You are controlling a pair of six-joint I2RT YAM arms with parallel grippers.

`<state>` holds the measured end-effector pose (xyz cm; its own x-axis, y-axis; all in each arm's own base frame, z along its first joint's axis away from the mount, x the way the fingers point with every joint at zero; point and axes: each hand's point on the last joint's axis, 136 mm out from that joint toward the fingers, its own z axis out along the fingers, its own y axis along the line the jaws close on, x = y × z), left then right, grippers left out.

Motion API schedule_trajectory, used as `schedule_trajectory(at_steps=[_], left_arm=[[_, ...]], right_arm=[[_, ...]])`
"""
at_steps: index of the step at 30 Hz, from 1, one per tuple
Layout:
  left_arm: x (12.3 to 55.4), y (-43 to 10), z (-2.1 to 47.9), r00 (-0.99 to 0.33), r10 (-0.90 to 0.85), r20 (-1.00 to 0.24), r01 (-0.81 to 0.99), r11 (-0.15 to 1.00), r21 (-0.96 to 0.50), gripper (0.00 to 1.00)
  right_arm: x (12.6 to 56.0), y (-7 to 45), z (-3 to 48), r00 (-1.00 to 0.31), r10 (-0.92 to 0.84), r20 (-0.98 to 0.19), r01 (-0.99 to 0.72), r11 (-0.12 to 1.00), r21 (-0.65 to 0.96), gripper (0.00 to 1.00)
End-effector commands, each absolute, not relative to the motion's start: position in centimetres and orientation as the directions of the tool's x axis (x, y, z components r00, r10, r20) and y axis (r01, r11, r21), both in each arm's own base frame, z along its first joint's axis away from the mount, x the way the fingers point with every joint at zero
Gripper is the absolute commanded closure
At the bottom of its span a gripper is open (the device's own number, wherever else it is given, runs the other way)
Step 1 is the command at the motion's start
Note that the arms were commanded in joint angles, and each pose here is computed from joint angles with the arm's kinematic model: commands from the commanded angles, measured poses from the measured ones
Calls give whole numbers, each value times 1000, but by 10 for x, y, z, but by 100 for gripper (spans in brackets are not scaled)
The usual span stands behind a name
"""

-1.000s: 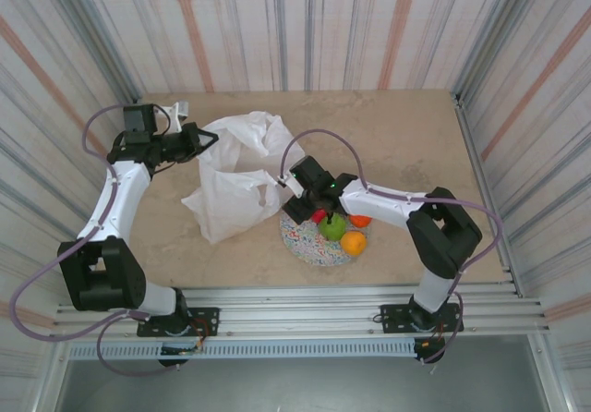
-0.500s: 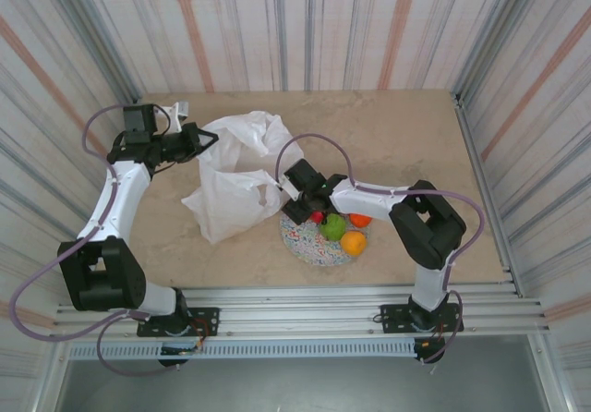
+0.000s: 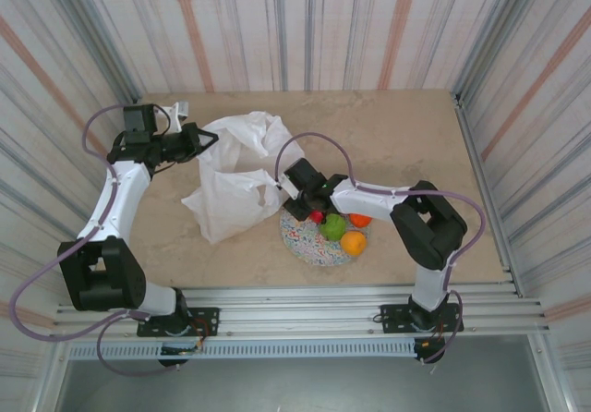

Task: Place the fruits into the plastic bag

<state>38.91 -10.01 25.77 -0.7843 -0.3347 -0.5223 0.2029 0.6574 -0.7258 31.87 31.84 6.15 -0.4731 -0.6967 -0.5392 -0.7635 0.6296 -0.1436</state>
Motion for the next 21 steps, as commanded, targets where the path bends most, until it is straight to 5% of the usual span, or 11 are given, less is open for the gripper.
schedule_trajectory(at_steps=[1,13,21], left_arm=[[391,-100,272,-765,-332,-552,235,654,-719,100],[391,-101,272,-768,-332,-548,236,649,-724,100],[389,-105,273,-770,-322,-550,247,645,-723,100]], right_arm=[[314,316,95,-485,-624,-612,-740,666,-93,41],[278,298,163,-521,-444,-729,-713,696,85,41],[313,310,217,-518,-228,-825,-678,697,233,42]])
